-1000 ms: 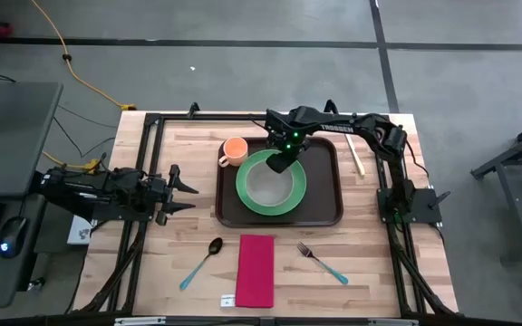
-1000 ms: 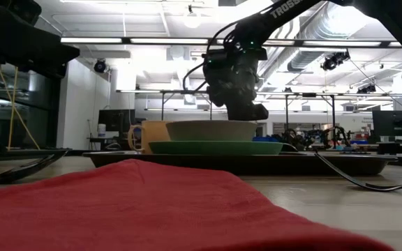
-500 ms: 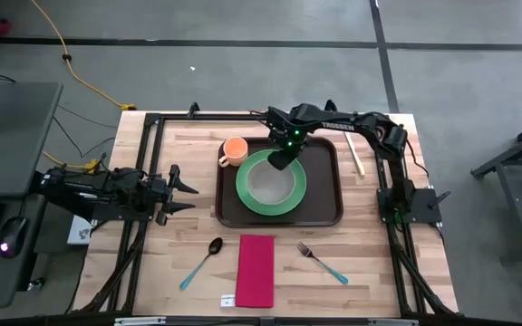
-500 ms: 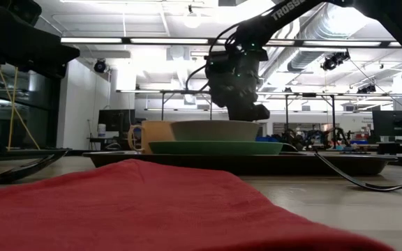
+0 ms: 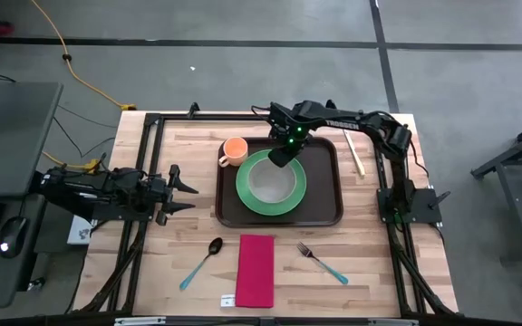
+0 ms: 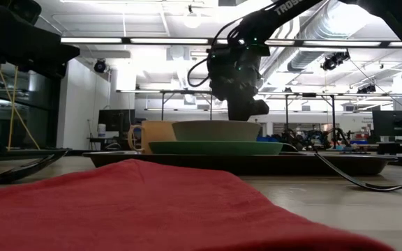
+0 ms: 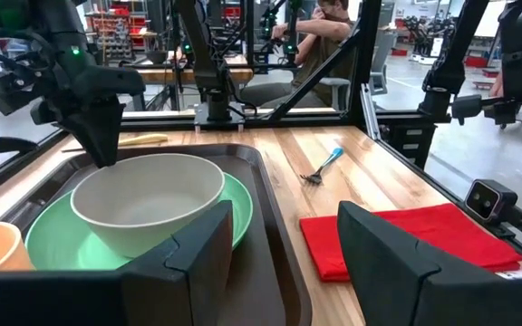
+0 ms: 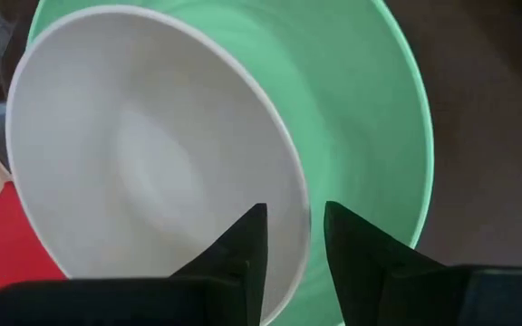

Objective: Set up tray
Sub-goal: Put the gray bowl on the green plate

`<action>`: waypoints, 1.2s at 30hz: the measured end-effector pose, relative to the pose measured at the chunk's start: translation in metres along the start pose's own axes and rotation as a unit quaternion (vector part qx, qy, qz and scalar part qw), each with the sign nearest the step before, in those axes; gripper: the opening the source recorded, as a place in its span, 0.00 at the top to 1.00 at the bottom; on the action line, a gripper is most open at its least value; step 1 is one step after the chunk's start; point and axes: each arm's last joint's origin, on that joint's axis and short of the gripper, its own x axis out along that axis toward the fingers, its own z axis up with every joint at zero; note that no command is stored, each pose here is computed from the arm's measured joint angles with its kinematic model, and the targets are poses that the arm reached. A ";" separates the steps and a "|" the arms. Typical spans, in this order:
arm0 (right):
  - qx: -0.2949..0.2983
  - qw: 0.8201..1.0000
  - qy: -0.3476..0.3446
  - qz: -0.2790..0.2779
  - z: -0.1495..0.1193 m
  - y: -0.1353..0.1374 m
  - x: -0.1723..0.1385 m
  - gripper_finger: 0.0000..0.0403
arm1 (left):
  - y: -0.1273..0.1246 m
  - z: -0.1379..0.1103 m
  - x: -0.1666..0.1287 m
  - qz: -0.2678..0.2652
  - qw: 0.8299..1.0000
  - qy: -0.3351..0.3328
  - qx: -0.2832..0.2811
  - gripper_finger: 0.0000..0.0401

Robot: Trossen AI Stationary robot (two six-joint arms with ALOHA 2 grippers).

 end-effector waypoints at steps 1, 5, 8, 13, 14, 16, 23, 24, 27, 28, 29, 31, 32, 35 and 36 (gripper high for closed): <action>0.000 1.000 -0.001 -0.003 0.000 0.000 0.000 0.78 | 0.000 0.000 0.000 0.000 1.000 0.000 0.000 0.43; 0.000 1.000 -0.001 -0.002 0.000 0.000 0.000 0.78 | 0.000 0.000 0.000 0.000 1.000 0.000 0.000 0.43; -0.001 1.000 -0.002 -0.002 0.000 0.000 0.000 0.78 | 0.000 0.000 0.000 0.000 1.000 0.000 0.000 0.43; -0.002 1.000 -0.009 0.005 0.002 0.001 0.000 0.78 | 0.000 0.000 0.000 0.000 1.000 0.000 0.000 0.43; -0.003 1.000 -0.009 0.006 0.002 0.001 0.000 0.78 | 0.000 0.000 0.000 0.000 1.000 0.000 0.000 0.43; -0.005 1.000 -0.010 0.007 0.002 0.002 0.001 0.78 | 0.000 0.000 0.000 0.000 1.000 0.000 0.000 0.43; -0.002 1.000 -0.012 0.014 0.002 0.004 0.001 0.78 | 0.000 0.000 0.000 0.000 1.000 0.000 0.000 0.43; 0.000 1.000 -0.012 0.014 0.002 0.004 0.001 0.78 | 0.000 0.000 0.000 0.000 1.000 0.000 0.000 0.43; 0.001 1.000 -0.012 0.014 0.002 0.004 0.001 0.78 | 0.000 0.000 0.000 0.000 1.000 0.000 0.000 0.43; 0.001 1.000 -0.012 0.014 0.002 0.005 0.001 0.78 | 0.000 0.000 0.000 0.000 1.000 0.000 0.000 0.43; 0.000 1.000 -0.012 0.014 0.002 0.005 0.001 0.78 | 0.000 0.000 0.000 0.000 1.000 0.000 0.000 0.43; 0.001 1.000 -0.011 0.016 0.002 0.006 0.002 0.78 | 0.000 0.000 0.000 0.000 1.000 0.000 0.000 0.43; 0.001 1.000 -0.012 0.016 0.002 0.006 0.002 0.78 | 0.000 0.000 0.000 0.000 1.000 0.000 0.000 0.43; -0.001 1.000 -0.011 0.016 0.001 0.007 0.002 0.78 | 0.000 0.000 0.000 0.000 1.000 0.000 0.000 0.43; -0.002 1.000 -0.011 0.016 0.001 0.008 0.003 0.78 | 0.000 0.000 0.000 0.000 1.000 0.000 0.000 0.43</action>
